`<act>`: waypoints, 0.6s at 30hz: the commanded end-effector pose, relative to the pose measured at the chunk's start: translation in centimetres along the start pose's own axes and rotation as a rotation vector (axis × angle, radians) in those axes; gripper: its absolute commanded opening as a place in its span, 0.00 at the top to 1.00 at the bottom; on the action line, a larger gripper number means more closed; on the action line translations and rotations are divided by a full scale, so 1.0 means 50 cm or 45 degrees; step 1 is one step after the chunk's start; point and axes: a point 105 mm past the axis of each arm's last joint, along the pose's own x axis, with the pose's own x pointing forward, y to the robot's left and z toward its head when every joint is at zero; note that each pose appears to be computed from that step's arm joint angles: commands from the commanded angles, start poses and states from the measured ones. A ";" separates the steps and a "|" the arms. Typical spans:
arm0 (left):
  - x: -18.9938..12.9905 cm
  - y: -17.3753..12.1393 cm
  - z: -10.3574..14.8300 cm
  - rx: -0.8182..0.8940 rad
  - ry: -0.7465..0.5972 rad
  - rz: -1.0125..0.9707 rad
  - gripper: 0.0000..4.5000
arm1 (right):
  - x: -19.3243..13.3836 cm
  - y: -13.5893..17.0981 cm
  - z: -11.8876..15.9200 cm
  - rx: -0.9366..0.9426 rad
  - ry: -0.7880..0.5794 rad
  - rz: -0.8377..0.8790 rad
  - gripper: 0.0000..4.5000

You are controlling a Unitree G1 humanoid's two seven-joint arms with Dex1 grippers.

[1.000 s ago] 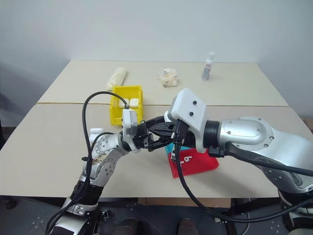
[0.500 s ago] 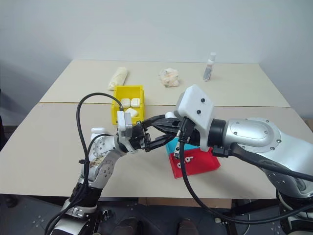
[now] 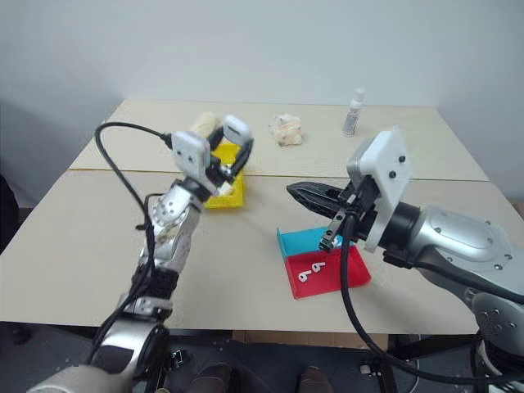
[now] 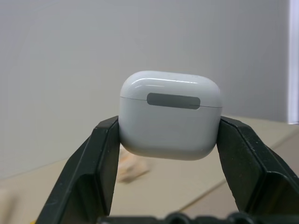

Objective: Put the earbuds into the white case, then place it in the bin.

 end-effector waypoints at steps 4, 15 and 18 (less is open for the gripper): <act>0.012 0.020 -0.040 0.078 0.107 0.213 0.37 | -0.001 -0.006 0.001 -0.022 -0.011 -0.052 0.99; 0.012 0.021 -0.072 0.061 0.203 0.332 0.00 | -0.004 -0.005 -0.023 -0.012 0.049 -0.074 1.00; 0.013 0.008 -0.071 -0.093 0.244 0.319 0.00 | -0.005 -0.005 -0.028 -0.016 0.068 -0.073 1.00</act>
